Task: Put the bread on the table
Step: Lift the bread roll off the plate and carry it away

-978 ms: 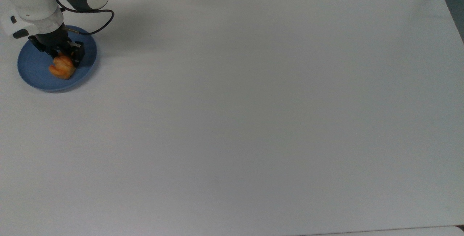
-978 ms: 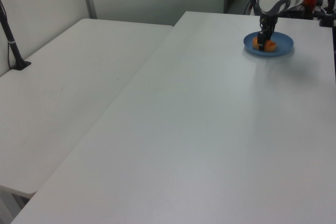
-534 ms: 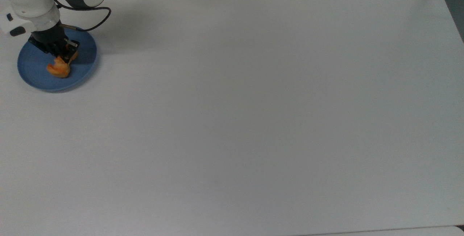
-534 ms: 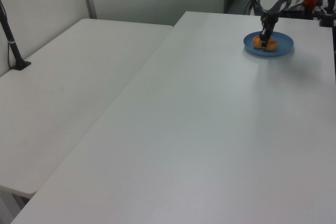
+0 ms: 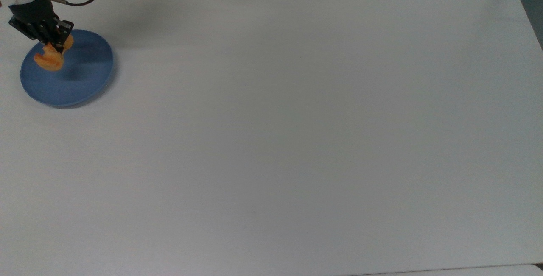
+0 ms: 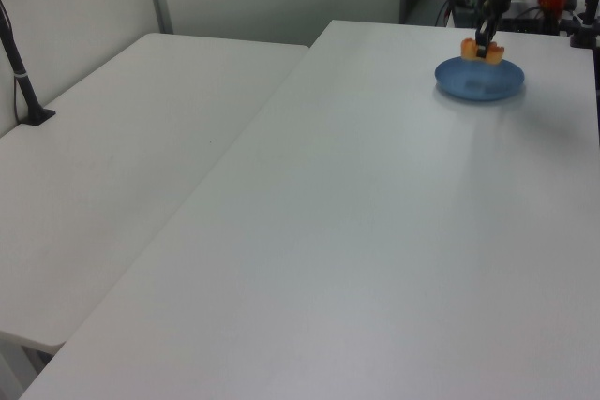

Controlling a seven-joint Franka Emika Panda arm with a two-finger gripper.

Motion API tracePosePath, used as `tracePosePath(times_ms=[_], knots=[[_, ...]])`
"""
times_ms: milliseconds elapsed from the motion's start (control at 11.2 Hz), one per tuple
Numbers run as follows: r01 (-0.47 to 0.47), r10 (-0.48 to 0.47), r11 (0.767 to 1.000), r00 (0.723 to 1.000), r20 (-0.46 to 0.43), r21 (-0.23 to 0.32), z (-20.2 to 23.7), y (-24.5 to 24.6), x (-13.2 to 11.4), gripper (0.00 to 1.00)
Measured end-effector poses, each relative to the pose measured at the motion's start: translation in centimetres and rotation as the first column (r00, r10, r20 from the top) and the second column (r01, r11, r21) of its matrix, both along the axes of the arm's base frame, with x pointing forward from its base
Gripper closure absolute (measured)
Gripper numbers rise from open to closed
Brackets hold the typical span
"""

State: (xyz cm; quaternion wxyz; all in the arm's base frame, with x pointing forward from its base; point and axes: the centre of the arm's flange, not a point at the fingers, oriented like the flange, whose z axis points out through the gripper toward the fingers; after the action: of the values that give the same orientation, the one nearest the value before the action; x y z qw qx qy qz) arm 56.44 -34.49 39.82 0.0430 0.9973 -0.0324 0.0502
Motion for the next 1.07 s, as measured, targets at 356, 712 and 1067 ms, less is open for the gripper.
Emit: tracePosePath(times_ms=[356, 712, 1067], knots=[[-0.030, 0.029, 0.999, 0.999, 0.029, 0.025, 4.3, 1.3, -0.3, 0.89], [-0.117, 0.113, 0.988, 0.993, 0.046, 0.100, 9.4, 12.1, 2.0, 0.89], [-0.190, 0.194, 0.970, 0.981, -0.017, 0.152, 12.5, 25.9, 0.7, 0.89]])
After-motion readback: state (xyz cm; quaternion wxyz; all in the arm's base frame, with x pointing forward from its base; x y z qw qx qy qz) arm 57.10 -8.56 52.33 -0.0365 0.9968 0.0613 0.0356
